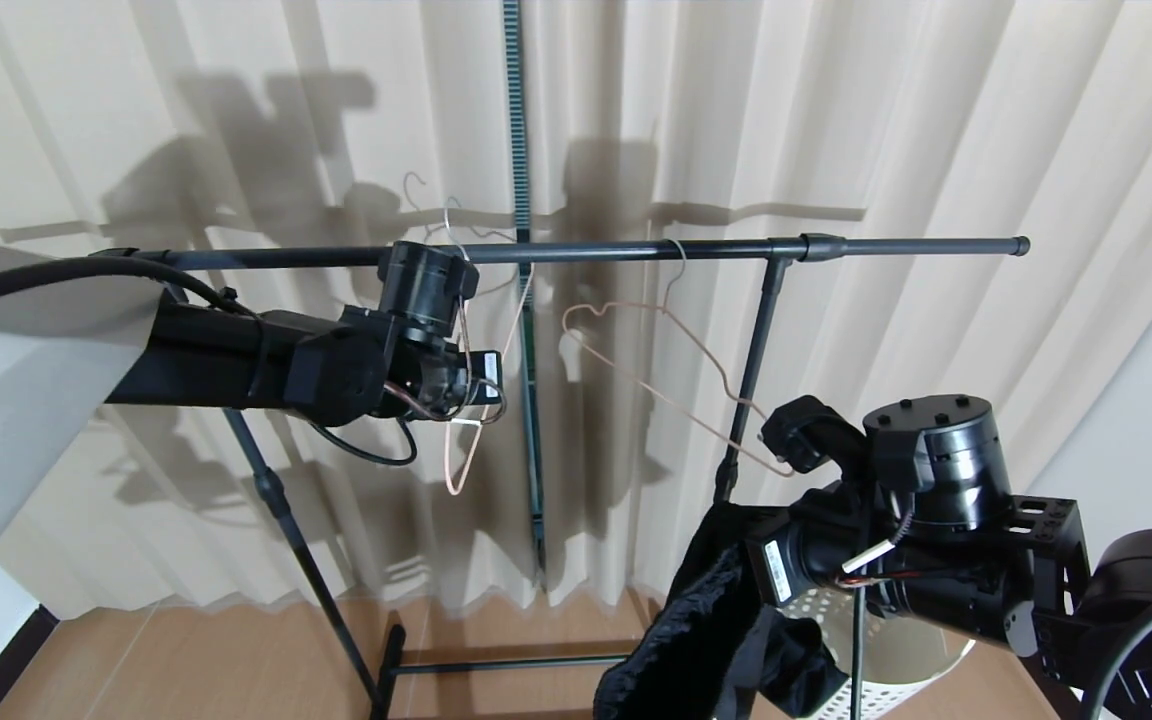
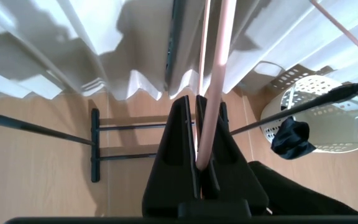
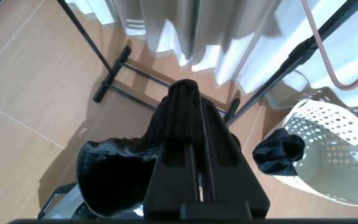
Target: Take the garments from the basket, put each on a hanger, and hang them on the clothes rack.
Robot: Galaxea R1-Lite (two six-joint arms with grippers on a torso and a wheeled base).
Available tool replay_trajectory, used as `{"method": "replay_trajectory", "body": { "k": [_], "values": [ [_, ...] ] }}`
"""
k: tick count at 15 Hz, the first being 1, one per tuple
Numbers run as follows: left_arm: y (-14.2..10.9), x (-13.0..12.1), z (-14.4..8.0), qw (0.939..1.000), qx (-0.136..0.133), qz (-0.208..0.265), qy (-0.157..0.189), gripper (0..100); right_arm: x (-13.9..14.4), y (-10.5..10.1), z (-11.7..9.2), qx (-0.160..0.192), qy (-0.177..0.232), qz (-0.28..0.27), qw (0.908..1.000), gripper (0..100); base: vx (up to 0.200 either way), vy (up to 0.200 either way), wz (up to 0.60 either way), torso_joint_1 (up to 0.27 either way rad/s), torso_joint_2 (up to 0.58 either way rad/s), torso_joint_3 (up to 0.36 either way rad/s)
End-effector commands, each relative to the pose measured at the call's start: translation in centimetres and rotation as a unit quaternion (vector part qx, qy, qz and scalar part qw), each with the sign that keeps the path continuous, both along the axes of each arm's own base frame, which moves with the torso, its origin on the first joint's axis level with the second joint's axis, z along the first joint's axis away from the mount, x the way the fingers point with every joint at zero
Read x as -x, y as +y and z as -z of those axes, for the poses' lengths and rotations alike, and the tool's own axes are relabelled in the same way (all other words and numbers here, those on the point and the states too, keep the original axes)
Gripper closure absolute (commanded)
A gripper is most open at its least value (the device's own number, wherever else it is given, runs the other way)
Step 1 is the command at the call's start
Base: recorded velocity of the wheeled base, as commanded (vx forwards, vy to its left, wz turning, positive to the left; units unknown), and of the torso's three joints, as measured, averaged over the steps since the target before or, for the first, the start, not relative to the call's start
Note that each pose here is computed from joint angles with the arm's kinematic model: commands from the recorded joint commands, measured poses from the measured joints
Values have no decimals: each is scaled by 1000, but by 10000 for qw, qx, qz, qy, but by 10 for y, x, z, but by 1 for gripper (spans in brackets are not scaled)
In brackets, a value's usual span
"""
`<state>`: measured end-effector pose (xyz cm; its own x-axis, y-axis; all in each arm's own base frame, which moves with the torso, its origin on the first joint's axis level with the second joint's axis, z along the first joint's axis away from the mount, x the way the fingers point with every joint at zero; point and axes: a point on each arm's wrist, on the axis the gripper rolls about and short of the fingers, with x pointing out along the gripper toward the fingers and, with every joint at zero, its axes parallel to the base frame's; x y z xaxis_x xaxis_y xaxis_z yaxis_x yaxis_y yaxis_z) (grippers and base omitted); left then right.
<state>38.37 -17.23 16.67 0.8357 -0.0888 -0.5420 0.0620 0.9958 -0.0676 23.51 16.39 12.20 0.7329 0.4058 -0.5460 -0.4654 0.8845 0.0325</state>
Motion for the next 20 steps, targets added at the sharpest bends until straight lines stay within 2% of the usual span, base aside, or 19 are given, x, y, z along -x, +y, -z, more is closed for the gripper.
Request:
{"method": "replay_trajectory", "body": {
  "k": [1,7,11,14,15,16,18,20],
  "values": [
    [6,13,-17,9999,26,98,-126,100,-2,1,-1,-13,-13,-4,10000,100,0,0,0,0,0,0],
    [23,52,-27,9983,-334,466,-101,100,-5,3,-4,-42,-76,-12,10000,100,0,0,0,0,0,0],
    [29,63,-19,9972,-470,550,-194,100,-8,6,-4,-31,-73,-16,10000,100,0,0,0,0,0,0],
    [38,81,-16,9946,-737,711,-159,100,-12,9,-8,-45,-144,-26,9999,100,0,0,0,0,0,0],
    [39,82,-15,9944,-760,719,-169,100,-13,9,-8,-38,-157,-34,9999,100,0,0,0,0,0,0],
    [45,80,-11,9925,-953,755,-154,100,-14,10,-10,-28,-198,-54,9998,100,0,0,0,0,0,0],
    [45,77,-6,9911,-1057,800,-89,100,-13,9,-10,-6,-166,-55,9998,100,0,0,0,0,0,0],
    [51,84,4,9898,-1156,822,106,100,-13,9,-10,8,-147,-55,9999,100,0,0,0,0,0,0]
  ]
}}
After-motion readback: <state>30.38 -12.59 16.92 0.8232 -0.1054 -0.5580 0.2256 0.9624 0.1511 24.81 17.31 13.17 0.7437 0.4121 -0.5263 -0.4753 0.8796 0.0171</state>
